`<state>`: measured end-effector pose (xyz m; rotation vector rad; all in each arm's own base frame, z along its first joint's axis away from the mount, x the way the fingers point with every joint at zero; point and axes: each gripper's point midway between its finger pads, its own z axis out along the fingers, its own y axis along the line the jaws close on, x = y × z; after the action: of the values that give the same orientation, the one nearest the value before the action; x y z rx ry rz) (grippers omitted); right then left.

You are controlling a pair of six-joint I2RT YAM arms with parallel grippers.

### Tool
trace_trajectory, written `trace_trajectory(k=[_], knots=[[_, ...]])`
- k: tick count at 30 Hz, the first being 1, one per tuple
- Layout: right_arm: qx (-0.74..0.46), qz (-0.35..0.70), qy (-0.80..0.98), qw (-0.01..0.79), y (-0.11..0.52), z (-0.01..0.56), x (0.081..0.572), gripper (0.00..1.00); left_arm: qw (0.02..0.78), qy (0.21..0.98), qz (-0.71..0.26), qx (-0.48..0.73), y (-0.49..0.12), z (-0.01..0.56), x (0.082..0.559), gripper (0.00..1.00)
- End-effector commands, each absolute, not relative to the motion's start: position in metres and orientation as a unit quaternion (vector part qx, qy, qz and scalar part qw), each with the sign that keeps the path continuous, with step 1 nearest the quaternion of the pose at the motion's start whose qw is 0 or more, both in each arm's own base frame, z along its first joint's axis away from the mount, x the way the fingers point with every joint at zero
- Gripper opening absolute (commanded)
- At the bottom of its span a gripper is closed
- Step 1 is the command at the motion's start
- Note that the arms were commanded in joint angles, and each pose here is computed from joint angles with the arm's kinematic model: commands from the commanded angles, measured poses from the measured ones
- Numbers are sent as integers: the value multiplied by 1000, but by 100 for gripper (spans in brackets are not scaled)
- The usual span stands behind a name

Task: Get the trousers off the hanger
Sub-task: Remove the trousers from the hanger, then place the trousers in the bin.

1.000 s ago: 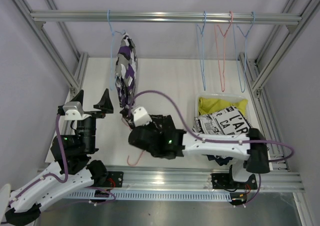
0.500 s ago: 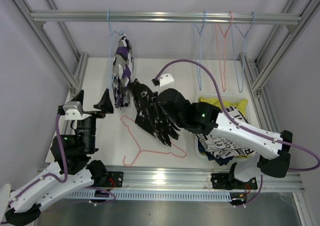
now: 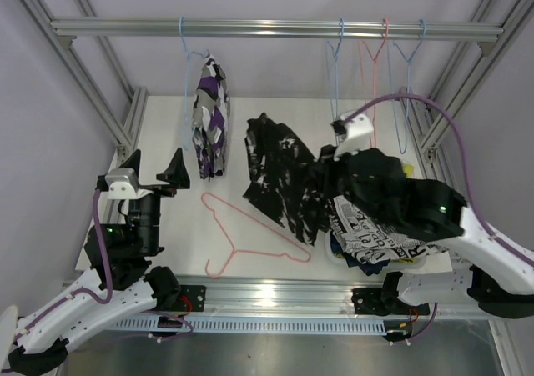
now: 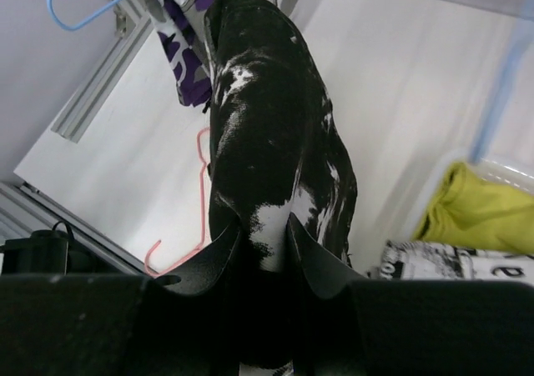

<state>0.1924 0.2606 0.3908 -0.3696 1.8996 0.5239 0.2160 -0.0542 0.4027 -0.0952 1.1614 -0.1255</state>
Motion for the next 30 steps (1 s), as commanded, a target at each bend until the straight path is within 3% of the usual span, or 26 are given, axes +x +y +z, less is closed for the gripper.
trace_trajectory(k=[1,13,30], knots=[[-59,264,755,597,204,452,187,0,839,536,-78,-52,-54,418,213,99],[36,206,789,578,98,390,163,0,831,551,-74,-36,-65,411,220,100],[147,131,833,516,23,299,138,0,821,565,-78,-22,-76,406,225,99]])
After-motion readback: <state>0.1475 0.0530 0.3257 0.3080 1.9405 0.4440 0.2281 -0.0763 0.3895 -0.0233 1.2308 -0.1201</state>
